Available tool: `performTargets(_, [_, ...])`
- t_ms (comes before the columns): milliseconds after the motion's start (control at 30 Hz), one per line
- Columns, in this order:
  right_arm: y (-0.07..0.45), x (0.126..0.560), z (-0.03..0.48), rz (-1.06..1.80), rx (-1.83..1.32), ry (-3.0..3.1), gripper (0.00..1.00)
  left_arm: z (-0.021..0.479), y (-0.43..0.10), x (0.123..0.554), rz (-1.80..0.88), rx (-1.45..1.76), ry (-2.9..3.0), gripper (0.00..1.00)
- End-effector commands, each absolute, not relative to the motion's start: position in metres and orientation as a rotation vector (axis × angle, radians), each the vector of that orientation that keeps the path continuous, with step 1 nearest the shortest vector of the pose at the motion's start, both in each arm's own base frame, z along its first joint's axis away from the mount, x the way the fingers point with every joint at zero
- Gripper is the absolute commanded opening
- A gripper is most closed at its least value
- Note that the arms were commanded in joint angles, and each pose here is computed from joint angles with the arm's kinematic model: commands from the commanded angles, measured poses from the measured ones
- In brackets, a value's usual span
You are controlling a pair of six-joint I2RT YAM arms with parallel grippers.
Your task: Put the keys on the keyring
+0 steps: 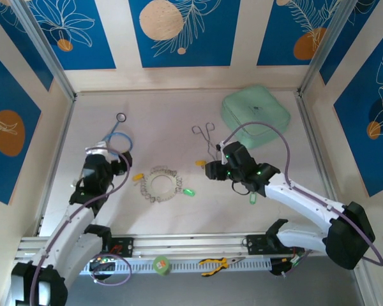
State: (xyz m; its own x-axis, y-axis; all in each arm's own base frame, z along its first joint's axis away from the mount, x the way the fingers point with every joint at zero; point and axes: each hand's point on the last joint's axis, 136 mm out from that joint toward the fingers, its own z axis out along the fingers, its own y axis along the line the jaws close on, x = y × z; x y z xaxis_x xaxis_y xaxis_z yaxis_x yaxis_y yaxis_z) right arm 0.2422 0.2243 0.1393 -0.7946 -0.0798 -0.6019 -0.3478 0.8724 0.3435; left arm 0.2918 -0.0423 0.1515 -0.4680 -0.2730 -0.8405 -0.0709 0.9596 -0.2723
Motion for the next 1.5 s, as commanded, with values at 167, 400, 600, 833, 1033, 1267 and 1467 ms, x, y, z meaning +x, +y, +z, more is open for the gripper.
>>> performTargets(167, [0.316,0.191,0.113,0.737,-0.627,2.653,0.42,0.087,-0.071,0.223,-0.349,-0.464,2.296,0.83])
performTargets(400, [0.383,0.177,0.083,0.741,-0.891,2.726,0.42,0.076,-0.05,0.208,-0.317,-0.692,2.275,0.72])
performTargets(600, [0.404,0.177,0.054,0.694,-0.898,2.828,0.36,0.078,-0.045,0.201,-0.325,-0.72,2.258,0.72])
performTargets(833, [0.413,0.172,0.04,0.693,-0.901,2.884,0.35,0.077,-0.045,0.199,-0.335,-0.711,2.261,0.72])
performTargets(1033, [0.416,0.168,0.034,0.687,-0.931,2.897,0.31,0.08,-0.045,0.199,-0.331,-0.709,2.256,0.72])
performTargets(1267, [0.425,0.167,0.032,0.704,-0.955,2.895,0.24,0.083,-0.042,0.198,-0.327,-0.718,2.245,0.72])
performTargets(1467, [0.429,0.17,0.03,0.709,-0.965,2.885,0.23,0.084,-0.036,0.195,-0.3,-0.739,2.237,0.72])
